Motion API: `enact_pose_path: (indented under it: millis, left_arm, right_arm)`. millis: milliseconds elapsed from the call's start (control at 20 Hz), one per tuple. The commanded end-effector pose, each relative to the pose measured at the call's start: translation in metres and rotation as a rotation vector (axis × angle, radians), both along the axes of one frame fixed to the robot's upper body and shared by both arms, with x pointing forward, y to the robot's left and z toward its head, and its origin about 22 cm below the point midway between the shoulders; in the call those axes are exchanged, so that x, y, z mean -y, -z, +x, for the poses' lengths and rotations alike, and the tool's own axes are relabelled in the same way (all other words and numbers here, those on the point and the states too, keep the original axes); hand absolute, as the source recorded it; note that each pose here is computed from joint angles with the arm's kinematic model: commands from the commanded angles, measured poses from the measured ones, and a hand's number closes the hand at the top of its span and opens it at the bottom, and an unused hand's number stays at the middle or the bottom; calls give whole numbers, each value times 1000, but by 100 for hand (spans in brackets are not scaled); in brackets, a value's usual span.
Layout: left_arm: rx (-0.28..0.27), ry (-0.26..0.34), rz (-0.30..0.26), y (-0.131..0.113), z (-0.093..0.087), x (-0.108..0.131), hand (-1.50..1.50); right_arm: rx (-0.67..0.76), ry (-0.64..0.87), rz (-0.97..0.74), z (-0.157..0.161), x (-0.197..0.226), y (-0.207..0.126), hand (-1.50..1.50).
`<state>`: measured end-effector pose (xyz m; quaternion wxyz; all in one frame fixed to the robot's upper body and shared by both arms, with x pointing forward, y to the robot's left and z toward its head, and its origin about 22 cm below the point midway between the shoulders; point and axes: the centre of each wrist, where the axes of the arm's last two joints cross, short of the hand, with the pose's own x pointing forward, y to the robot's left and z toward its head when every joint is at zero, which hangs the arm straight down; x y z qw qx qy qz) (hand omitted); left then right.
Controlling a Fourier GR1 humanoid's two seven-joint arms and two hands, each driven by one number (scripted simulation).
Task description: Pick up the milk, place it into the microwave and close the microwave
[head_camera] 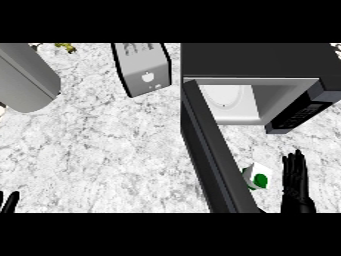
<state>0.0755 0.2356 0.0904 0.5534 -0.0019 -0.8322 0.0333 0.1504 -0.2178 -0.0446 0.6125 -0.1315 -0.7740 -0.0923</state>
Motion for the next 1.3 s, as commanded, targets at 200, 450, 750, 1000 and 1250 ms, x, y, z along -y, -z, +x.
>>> enact_pose_path:
  millis: [200, 450, 750, 1000, 1250]
  left_arm:
    - [-10, 15, -5, 7, -8, -6, -150]
    - [-8, 22, -9, -2, 3, -10, -150]
    - [15, 20, -8, -9, -17, 1, -150]
    - [-11, -1, 3, 1, -11, -1, -150]
    - [-15, -15, -1, 2, -12, 0, -150]
  right_arm:
    - [-11, -37, -38, 9, 3, 25, -150]
    - [11, -53, -60, 11, 19, 44, -150]
    - [-28, 41, -53, 37, 50, 65, -150]
    - [-87, 128, -132, 17, 46, 85, -150]
    - [-111, 157, -149, 24, 69, 102, -150]
